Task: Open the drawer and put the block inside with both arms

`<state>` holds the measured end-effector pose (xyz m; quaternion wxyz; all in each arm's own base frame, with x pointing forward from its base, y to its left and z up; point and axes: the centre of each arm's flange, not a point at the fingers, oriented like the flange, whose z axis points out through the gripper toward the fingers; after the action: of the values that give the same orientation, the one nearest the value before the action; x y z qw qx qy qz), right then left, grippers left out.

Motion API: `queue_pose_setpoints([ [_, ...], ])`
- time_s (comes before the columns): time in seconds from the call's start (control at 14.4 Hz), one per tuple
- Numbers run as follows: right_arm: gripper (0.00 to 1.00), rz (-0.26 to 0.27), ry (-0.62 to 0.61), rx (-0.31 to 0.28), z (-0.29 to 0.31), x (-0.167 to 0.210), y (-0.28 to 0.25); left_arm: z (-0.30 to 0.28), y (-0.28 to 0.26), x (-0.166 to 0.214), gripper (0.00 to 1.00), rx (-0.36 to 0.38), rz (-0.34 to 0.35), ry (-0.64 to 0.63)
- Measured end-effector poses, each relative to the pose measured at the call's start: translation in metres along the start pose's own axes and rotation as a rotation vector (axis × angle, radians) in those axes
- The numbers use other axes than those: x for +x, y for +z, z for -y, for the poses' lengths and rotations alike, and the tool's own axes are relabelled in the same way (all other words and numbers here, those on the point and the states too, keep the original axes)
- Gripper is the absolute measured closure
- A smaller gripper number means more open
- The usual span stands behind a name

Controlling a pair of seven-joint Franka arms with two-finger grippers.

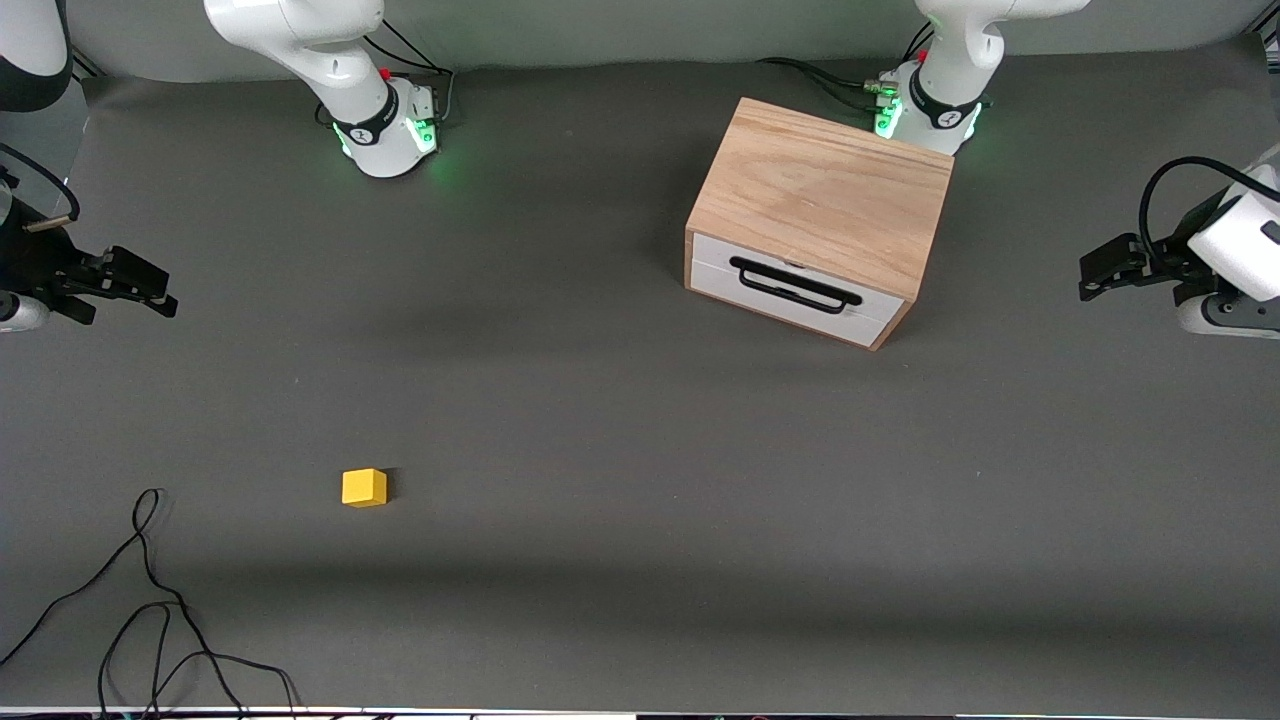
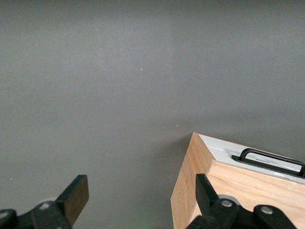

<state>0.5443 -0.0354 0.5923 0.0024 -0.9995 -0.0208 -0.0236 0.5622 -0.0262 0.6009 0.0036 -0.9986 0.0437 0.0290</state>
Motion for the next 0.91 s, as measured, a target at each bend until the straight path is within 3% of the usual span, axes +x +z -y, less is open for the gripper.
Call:
queue_pose_setpoints([
  [0.91,0.0,0.009,0.0,0.001,0.0001,-0.0009,0.0008,-0.0017,0.0007,0.0,0.0,0.0,0.002,-0.038],
])
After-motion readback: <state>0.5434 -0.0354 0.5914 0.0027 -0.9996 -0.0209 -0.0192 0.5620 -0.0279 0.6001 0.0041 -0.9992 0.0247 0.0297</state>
